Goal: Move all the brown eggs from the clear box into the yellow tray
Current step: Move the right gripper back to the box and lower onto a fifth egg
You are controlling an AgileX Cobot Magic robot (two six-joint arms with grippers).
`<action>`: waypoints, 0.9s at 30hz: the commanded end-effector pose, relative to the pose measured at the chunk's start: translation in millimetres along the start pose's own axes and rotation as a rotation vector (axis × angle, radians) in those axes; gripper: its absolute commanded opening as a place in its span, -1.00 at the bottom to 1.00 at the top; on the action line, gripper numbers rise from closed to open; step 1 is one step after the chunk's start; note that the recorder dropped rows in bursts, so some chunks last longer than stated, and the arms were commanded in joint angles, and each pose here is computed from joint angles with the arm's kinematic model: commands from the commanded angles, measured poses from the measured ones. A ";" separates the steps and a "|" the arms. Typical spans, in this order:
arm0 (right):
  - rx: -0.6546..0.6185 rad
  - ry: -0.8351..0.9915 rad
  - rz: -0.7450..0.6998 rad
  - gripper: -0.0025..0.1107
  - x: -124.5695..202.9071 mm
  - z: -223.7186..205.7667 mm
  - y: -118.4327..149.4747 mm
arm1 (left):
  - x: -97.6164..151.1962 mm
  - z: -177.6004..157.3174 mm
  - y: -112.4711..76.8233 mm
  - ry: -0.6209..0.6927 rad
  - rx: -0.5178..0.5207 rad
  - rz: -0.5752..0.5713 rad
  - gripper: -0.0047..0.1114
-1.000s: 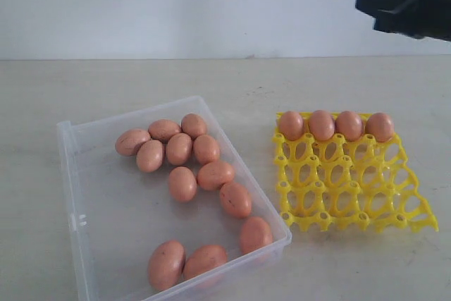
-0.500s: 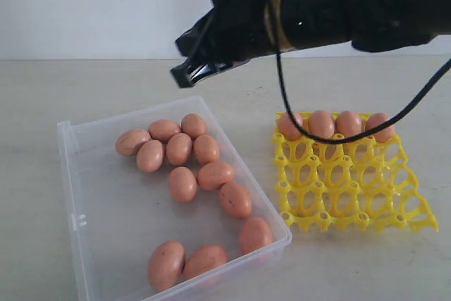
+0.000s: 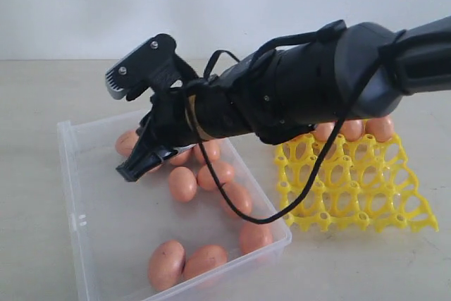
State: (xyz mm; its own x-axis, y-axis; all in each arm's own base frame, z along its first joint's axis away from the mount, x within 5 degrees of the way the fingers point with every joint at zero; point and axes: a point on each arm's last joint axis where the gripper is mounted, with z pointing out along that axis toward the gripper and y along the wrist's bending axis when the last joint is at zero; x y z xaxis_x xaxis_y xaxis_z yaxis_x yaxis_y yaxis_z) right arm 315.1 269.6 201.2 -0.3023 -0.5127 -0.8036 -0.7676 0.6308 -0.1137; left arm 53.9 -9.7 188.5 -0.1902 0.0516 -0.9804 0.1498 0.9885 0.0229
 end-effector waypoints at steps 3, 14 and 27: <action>0.084 0.026 0.011 0.05 6.4 9.4 -0.4 | 0.6 0.2 -0.2 -0.005 0.004 0.003 -0.85; 0.115 0.084 0.114 0.11 26.0 27.4 -1.4 | 0.6 0.2 -0.2 -0.005 0.004 0.003 -0.85; 0.257 0.004 -0.549 -0.95 -20.6 -23.2 -16.8 | 0.6 0.2 -0.2 -0.005 0.004 0.003 -0.85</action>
State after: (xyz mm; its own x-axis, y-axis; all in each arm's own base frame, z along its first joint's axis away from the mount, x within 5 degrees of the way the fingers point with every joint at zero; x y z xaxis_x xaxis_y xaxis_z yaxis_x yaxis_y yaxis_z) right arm 317.1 265.6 215.2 -0.0678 -0.6844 -0.7260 -0.7378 0.5242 -0.4253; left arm 53.9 -9.7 188.5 -0.1902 0.0516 -0.9804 0.1498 0.9885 0.0229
